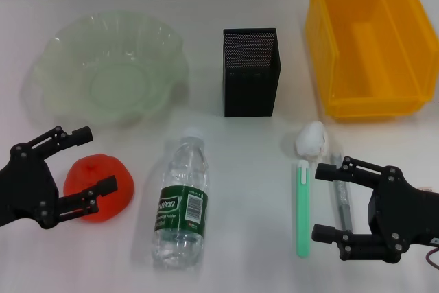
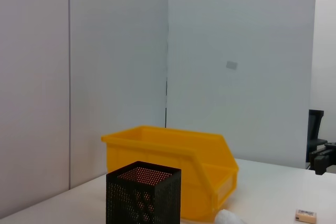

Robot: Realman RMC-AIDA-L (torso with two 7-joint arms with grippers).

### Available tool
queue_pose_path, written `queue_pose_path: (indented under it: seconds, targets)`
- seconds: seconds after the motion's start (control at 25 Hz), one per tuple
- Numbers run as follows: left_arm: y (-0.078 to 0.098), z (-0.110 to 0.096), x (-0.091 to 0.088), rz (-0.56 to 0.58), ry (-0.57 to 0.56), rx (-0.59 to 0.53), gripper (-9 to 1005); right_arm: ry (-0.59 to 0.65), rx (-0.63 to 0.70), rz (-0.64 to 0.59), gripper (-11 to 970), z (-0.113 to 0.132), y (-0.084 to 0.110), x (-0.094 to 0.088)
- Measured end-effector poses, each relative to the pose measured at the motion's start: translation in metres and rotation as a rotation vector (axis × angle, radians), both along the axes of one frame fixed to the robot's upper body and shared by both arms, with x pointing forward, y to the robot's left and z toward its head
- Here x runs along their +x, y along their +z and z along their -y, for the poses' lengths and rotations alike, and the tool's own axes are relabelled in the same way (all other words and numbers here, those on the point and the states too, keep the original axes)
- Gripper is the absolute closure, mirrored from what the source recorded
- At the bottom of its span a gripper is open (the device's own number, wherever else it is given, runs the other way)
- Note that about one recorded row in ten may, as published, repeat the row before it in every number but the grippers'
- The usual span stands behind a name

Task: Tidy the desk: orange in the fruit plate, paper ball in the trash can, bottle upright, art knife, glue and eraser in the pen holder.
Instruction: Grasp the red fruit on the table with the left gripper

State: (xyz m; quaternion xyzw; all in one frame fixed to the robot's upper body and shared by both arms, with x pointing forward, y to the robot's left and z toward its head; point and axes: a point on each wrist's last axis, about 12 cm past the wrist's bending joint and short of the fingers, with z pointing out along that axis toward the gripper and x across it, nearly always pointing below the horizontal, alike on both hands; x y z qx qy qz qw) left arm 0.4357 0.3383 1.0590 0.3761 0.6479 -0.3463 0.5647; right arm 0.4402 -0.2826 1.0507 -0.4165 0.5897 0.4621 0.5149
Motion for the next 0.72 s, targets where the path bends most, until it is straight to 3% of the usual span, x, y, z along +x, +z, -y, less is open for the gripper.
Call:
queue_pose_path:
  seconds: [0.48, 0.72]
  targets:
    - [-0.005, 0.001, 0.000, -0.026, -0.013, 0.042, 136, 0.002, 0.001, 0.002, 122, 0.000, 0.000, 0.000]
    - [-0.022, -0.006, 0.006, -0.091, 0.109, 0.116, 136, 0.000, 0.001, 0.000, 123, -0.001, 0.000, 0.000]
